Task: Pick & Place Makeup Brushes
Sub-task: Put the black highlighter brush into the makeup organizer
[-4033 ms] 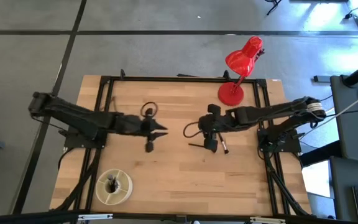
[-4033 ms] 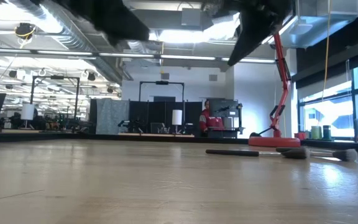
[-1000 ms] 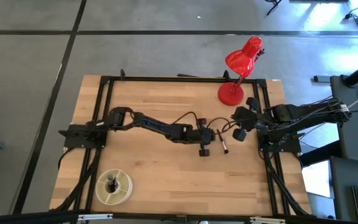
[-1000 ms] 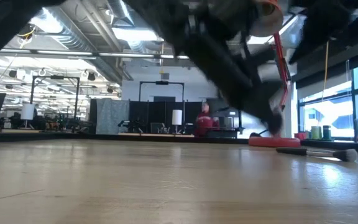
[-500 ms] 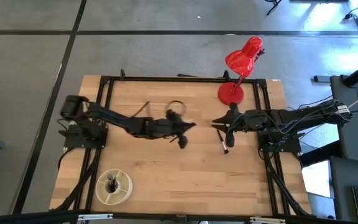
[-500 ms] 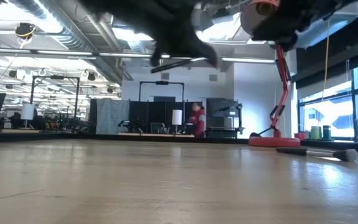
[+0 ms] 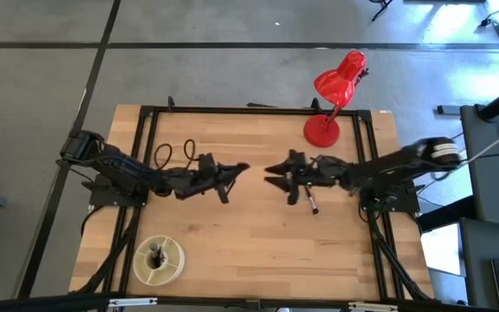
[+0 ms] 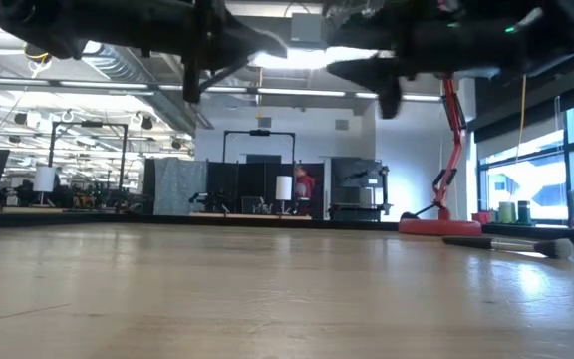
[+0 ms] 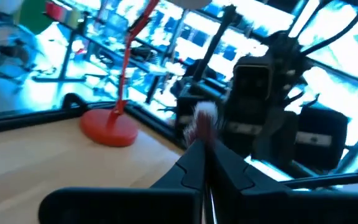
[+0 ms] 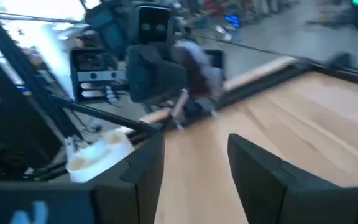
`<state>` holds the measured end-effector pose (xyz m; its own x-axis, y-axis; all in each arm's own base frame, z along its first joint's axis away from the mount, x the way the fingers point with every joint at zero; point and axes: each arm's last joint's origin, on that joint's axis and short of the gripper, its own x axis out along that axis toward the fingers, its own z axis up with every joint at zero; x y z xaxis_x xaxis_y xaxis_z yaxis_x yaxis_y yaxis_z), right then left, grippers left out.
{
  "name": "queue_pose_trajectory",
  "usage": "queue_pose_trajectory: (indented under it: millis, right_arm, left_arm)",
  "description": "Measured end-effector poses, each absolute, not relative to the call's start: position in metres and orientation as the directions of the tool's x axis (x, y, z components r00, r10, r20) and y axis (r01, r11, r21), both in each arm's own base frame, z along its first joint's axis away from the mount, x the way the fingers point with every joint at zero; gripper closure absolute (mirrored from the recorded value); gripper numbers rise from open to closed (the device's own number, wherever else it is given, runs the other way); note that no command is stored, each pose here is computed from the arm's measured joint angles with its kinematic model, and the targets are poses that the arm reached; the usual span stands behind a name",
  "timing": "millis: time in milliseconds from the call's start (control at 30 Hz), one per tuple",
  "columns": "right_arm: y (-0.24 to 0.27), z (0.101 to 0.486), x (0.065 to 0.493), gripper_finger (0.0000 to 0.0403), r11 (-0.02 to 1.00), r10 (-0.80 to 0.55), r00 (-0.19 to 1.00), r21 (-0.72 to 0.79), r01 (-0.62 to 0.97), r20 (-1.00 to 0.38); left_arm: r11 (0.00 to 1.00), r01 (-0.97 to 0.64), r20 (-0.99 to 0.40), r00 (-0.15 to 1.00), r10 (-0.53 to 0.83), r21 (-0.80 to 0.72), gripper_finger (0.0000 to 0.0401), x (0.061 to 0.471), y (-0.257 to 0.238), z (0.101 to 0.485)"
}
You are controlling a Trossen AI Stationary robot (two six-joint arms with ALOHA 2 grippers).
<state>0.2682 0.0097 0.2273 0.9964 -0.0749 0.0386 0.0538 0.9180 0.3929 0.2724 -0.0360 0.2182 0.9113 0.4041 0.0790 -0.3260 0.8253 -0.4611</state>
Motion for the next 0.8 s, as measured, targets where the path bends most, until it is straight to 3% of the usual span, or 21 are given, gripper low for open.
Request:
queue_pose_trajectory:
  millis: [300, 667, 800]
  right_arm:
    - [0.017, 0.226, 0.331, 0.0226, 0.906, 0.116, 0.965, 0.374, -0.200, 0.236]
    - [0.023, 0.230, 0.366, 0.0227, 0.915, 0.184, 0.946, 0.304, -0.264, 0.266]
    - [0.023, 0.231, 0.367, 0.0254, 0.915, 0.185, 0.945, 0.303, -0.265, 0.270]
  left_arm:
    - [0.866, -0.169, 0.192, 0.938, 0.288, -0.471, 0.0393, 0.270, -0.050, 0.230]
    - [0.884, -0.131, 0.251, 0.931, 0.265, -0.449, 0.0393, 0.265, -0.061, 0.237]
    - [0.886, -0.159, 0.246, 0.926, 0.287, -0.435, 0.0394, 0.264, -0.064, 0.236]
